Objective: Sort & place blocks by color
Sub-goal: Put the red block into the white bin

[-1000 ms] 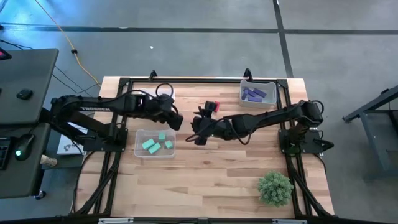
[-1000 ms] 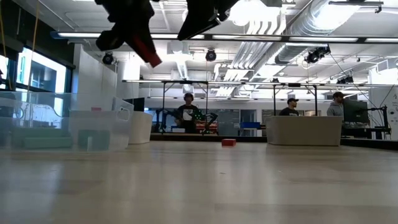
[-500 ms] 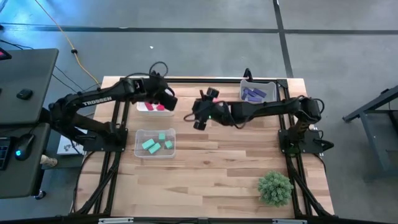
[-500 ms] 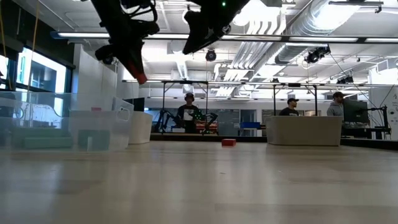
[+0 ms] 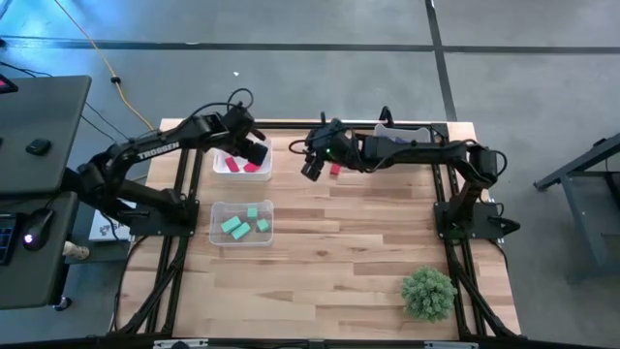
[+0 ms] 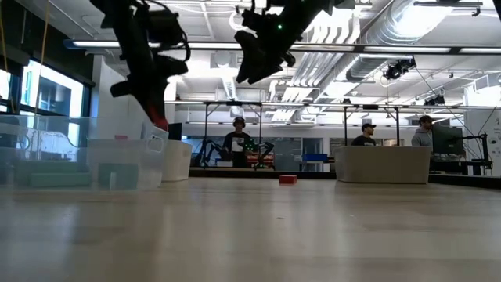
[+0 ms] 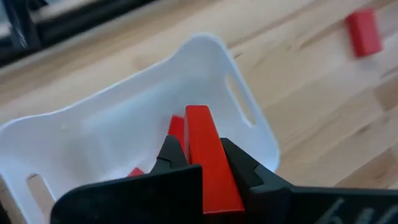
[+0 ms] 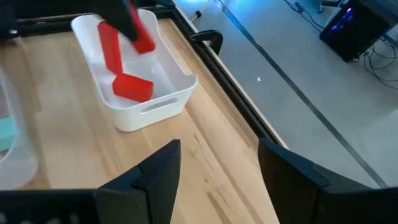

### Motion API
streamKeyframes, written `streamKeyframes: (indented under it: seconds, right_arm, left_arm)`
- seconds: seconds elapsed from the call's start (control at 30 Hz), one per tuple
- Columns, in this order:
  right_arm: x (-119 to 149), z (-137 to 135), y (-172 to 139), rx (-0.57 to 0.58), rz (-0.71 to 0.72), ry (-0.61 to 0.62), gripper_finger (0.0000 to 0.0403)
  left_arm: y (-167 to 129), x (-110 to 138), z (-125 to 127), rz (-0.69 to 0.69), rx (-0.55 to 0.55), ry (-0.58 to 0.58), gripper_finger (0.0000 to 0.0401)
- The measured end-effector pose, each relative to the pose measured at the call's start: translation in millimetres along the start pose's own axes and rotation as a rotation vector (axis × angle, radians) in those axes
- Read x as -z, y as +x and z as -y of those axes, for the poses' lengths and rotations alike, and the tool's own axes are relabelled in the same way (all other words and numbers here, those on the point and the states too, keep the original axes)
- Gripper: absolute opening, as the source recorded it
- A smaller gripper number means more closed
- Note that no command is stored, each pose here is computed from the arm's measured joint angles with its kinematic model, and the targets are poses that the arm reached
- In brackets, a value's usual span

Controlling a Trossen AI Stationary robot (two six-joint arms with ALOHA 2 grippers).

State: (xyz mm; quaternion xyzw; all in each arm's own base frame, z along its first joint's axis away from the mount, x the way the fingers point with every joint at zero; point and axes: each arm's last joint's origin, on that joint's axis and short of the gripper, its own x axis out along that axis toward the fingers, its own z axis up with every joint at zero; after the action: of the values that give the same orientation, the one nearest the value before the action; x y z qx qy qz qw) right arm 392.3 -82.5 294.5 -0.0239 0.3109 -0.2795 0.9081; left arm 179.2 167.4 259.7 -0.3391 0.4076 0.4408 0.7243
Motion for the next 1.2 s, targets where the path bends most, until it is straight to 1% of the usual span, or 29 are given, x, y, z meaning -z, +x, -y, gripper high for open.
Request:
streamKeyframes:
  seconds: [0.27, 0.47, 0.63, 0.7, 0.87, 1.13, 1.2]
  right_arm:
    - [0.0, 12.6, 5.0, 0.026, -0.007, 0.028, 0.0204]
    - [0.4, 20.6, 7.9, 0.04, -0.012, 0.167, 0.0204]
    - [3.2, 27.0, 10.9, -0.004, -0.045, 0.271, 0.0204]
    - [4.3, 29.2, 11.7, -0.007, -0.058, 0.295, 0.0204]
    - [5.2, 29.8, 11.9, -0.006, -0.066, 0.299, 0.0204]
    - [5.1, 29.6, 11.9, -0.008, -0.066, 0.288, 0.0204]
    - [5.1, 29.6, 11.9, -0.009, -0.066, 0.254, 0.0204]
  left_arm:
    - [35.1, 1.3, -6.3, -0.111, -0.043, 0.026, 0.0]
    - [57.3, 1.3, -4.5, -0.174, -0.064, 0.065, 0.0]
    - [71.2, 2.5, -4.1, -0.218, -0.079, 0.096, 0.0]
    - [74.2, 2.5, -3.9, -0.227, -0.082, 0.112, 0.0]
    - [76.3, 2.3, -3.6, -0.23, -0.085, 0.135, 0.001]
    - [77.5, 2.4, -5.3, -0.235, -0.087, 0.177, 0.005]
    - [77.0, 2.2, -5.6, -0.233, -0.088, 0.176, 0.006]
